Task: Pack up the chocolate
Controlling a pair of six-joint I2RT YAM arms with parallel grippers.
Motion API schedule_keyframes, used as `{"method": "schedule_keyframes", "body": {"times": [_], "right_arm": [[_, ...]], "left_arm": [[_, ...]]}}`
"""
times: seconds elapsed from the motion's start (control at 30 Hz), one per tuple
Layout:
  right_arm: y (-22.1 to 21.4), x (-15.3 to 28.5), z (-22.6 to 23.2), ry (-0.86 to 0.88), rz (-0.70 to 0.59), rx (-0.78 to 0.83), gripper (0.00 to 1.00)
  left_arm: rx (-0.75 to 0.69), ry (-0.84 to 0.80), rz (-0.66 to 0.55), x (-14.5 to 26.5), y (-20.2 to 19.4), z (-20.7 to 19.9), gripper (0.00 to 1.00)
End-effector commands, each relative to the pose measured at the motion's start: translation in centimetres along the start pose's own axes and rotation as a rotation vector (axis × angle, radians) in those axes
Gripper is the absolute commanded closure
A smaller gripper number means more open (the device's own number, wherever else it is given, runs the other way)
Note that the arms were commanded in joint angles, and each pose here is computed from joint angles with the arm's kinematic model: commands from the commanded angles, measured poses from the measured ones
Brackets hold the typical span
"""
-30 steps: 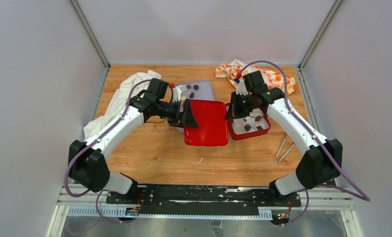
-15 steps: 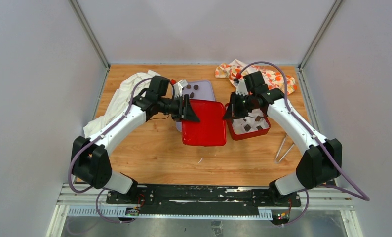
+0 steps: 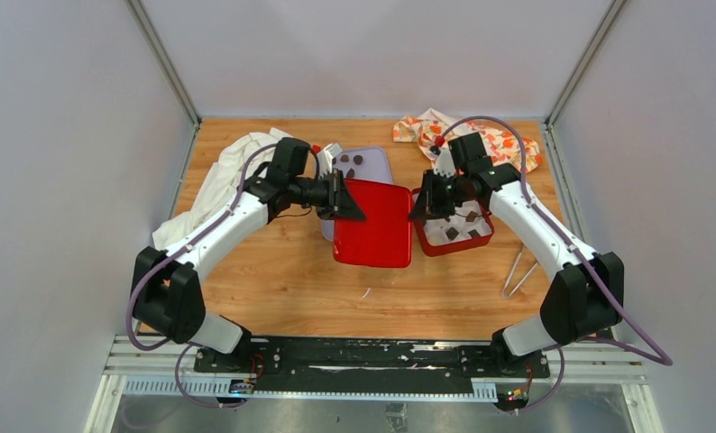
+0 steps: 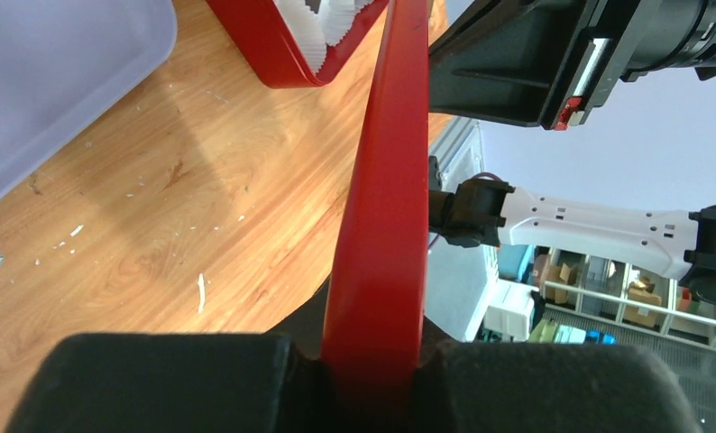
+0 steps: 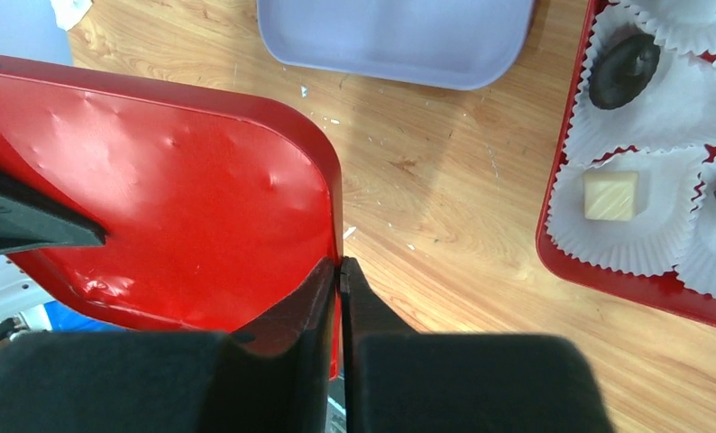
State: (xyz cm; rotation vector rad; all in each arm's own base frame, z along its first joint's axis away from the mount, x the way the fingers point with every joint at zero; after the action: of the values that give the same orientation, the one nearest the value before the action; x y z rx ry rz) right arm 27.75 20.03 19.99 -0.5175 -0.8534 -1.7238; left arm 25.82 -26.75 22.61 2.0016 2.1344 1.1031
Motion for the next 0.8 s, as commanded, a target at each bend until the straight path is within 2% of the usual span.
{"method": "schedule_keyframes", "body": {"times": [0.0,0.07,0.13,0.2,0.27,0.4,0.63,0.77], "right_arm": [[-0.1,0.5,-0.2,0.021,0.004,-0.031,0.85],[0.0,0.8,-0.1,0.029,-0.002,-0.035,0.68],[0.0,1.4,-0.1,0.055,-0.004,-0.042,0.45],[-0.1,2.0,0.4,0.115,-0.003,-0.037,0.31],[-0.2,2.5,1.0,0.188,-0.002,-0.019,0.23],[-0.7,3.4,2.3,0.353,0.015,-0.011,0.19],[-0.4,5.7,4.2,0.567,-0.015,0.015,0.19],[-0.9,7.4,6.0,0.688,0.025,0.07,0.2]], "left_arm": [[0.018,-0.012,0.002,-0.4,-0.1,0.2,1.0],[0.021,-0.01,0.001,-0.5,0.0,0.2,1.0],[0.019,-0.011,-0.001,-0.4,0.3,0.0,1.0],[0.013,-0.019,-0.007,-0.3,0.6,-0.4,1.0],[0.008,-0.044,-0.009,-0.1,0.9,-1.0,1.0],[-0.004,-0.119,-0.023,0.2,2.0,-2.9,1.0],[-0.033,-0.256,-0.071,1.3,4.0,-6.4,1.0],[-0.03,-0.304,-0.091,1.5,4.4,-7.3,1.0]]}}
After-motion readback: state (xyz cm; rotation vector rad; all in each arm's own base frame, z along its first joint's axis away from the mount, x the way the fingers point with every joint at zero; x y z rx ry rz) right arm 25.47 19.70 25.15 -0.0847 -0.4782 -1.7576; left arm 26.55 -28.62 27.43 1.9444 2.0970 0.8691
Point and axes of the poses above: each gripper's point midway between its finger pads, its own x axis back along the fingers, its own z axis along the line the jaws close on, y = z × x, the point moved 2 cm from there along x, back along the fingers, and after that the axes turned 10 degrees about -x, right-handed, at the moved point
